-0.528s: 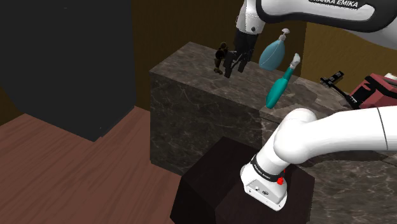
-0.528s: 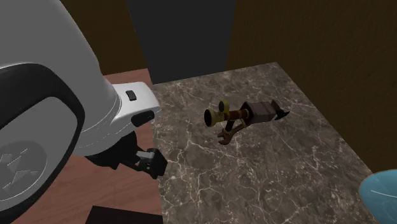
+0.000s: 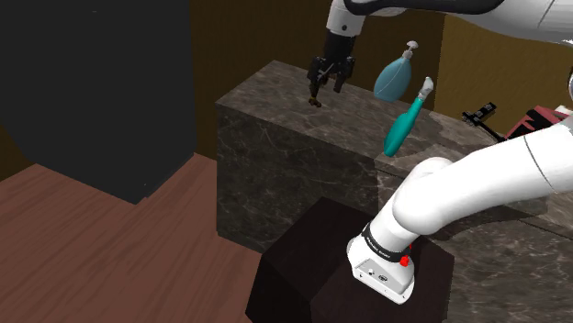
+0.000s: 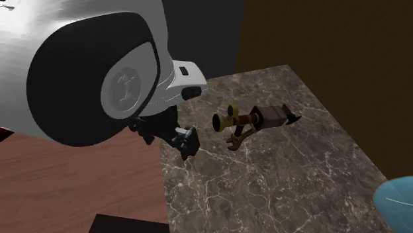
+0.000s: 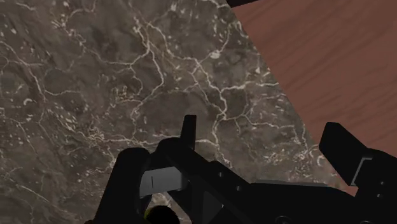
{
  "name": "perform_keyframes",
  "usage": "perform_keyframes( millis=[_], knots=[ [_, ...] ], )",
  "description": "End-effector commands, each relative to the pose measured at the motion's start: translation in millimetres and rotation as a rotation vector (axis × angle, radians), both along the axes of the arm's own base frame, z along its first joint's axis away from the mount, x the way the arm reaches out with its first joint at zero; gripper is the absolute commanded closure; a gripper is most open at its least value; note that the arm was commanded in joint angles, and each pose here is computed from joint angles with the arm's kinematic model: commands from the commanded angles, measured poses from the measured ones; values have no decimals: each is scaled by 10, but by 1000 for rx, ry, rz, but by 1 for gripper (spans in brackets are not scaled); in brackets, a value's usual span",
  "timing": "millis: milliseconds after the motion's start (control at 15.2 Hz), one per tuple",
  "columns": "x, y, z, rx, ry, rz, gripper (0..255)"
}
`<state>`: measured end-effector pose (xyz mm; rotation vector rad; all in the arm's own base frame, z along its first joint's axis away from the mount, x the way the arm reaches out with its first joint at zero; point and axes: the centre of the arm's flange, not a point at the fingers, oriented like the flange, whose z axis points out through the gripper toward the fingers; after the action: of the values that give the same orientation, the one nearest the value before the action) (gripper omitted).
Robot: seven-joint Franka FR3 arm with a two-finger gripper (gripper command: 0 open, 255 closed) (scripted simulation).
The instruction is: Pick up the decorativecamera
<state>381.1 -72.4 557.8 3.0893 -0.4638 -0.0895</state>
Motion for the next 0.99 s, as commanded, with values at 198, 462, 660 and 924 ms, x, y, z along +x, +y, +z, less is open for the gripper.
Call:
perform_keyframes(
  millis=[198, 462, 660, 924],
  knots=[
    [522, -488, 19, 14, 13, -167, 0],
    [870, -926, 23, 26, 23, -300, 0],
    [1091, -1283, 20, 34, 30, -399, 0],
    [1329, -1789, 9, 46, 40, -531, 0]
  ],
)
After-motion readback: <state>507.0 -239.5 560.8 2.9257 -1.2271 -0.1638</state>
